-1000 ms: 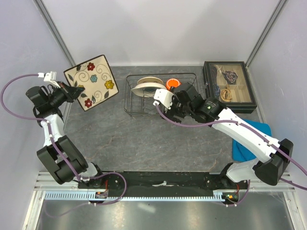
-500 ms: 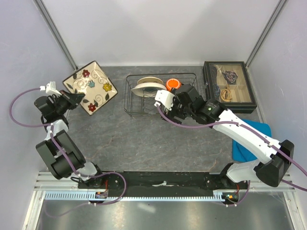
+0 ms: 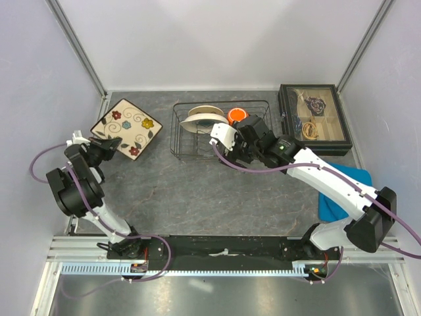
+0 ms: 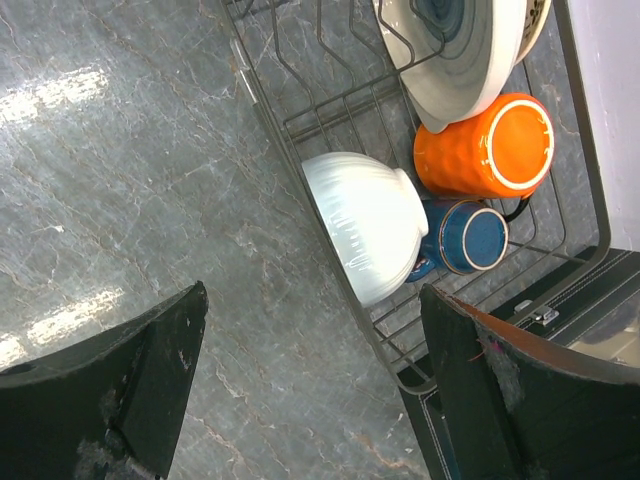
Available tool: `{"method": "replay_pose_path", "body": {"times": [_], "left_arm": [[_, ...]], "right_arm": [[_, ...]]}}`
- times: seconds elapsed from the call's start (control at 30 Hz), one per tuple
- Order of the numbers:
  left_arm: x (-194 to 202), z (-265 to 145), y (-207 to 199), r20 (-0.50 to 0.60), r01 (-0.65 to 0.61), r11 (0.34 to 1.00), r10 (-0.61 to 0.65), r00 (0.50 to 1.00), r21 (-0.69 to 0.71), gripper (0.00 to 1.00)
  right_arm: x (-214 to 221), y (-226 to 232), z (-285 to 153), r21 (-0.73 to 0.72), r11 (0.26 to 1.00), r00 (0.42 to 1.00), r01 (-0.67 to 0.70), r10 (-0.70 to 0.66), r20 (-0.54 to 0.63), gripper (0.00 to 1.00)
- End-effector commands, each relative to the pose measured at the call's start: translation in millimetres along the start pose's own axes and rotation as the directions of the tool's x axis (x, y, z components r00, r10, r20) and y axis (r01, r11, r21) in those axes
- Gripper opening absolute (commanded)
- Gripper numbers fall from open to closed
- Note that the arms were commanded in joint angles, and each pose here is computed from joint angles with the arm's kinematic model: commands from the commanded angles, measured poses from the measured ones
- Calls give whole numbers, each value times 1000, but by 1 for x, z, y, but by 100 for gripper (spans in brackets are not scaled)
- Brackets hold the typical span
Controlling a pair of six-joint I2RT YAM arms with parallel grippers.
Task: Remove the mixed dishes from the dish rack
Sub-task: Place the plate at the center of the board.
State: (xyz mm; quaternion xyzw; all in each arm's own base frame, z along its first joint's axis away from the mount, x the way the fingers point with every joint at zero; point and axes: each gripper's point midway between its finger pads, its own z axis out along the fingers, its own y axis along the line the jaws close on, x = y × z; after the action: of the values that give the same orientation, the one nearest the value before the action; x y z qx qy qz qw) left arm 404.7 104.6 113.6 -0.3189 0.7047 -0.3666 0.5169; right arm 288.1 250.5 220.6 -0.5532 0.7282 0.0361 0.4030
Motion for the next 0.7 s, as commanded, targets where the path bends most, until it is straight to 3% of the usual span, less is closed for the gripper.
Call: {"method": "replay_pose_path", "body": {"times": [0.0,0.27,0.67], "left_arm": [[-34,14,-40,121,15,987,-34,992,161,2],[-24,44,-16,135,160,980,-176,975,120,2],[-15,75,-6,153,253,963,-264,952,91,1]], "right_arm": [[-4,0,2,2,999,999,-35,35,41,95],[-3,-2,7,2,999,998,-52,51,44,95],[4,-3,20,-9,999,999,-54,54,0,95]]}}
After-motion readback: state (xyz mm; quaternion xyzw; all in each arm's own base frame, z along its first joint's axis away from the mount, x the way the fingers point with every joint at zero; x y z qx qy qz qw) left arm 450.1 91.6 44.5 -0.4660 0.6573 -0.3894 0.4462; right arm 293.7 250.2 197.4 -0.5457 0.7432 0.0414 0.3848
